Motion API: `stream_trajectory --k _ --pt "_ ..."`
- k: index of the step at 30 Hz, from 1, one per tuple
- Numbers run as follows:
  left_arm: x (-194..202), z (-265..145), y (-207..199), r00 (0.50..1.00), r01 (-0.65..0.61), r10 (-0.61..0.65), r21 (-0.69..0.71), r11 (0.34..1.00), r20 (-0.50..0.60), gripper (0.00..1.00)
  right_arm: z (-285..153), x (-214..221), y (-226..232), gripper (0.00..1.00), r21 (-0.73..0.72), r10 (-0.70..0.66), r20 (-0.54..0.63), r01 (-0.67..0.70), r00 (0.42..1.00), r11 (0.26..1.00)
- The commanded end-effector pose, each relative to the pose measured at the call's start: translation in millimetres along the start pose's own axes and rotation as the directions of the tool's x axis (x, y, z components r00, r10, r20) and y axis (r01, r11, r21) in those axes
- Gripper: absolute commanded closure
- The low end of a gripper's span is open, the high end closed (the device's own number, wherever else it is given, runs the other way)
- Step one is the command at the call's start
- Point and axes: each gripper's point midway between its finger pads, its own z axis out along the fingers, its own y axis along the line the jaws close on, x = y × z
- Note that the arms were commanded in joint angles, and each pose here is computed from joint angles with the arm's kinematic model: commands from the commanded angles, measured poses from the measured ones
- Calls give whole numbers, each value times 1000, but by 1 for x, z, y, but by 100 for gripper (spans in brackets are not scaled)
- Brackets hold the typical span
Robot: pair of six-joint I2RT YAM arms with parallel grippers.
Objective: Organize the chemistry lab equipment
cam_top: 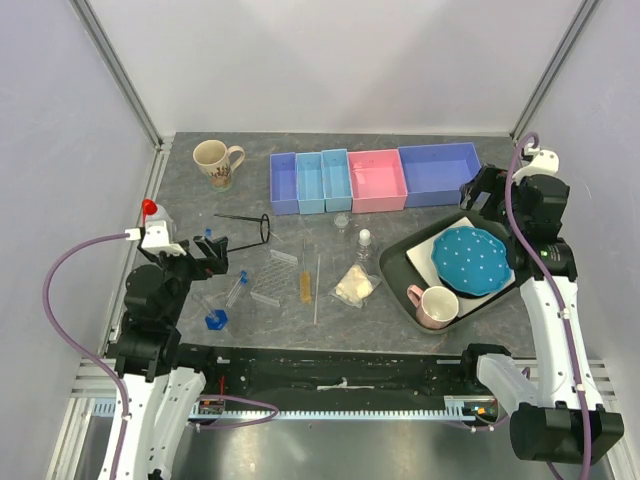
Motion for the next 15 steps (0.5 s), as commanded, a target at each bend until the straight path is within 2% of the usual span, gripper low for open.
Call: stream_trajectory --k 1,3,4,5,6,8,12,14,15 --pt "-26 -17 -15 998 64 -64 43 997 15 0 -9 -21 25 2 -130 -63 30 67 998 989" --pt "-32 -25 -17 997 82 -82 39 996 2 0 -13 -18 43 2 -238 -119 20 120 993 964" --pt "-32 -28 -17 996 90 -89 38 995 -8 0 -18 -12 62 2 -369 -189 20 183 982 911" --pt "-41 -32 -19 995 96 -96 39 995 -1 0 -23 -8 74 2 -448 -227 27 214 974 868" --pt "-35 -35 -23 993 111 -109 52 992 -40 0 -28 -3 83 2 -516 -269 36 249 962 819" --pt "-41 -38 -27 990 127 -124 57 990 -64 0 -41 7 105 2 -651 -342 84 312 936 692" --pt "-31 -45 -27 966 188 -186 -5 982 -182 0 -54 21 122 2 -736 -427 117 367 897 569" --pt "-20 -51 -25 946 196 -200 -40 980 -254 0 -61 38 125 2 -779 -490 162 416 856 469" --pt "-15 -49 -24 934 206 -213 -56 977 -285 0 -63 44 128 2 -802 -491 170 409 855 435"
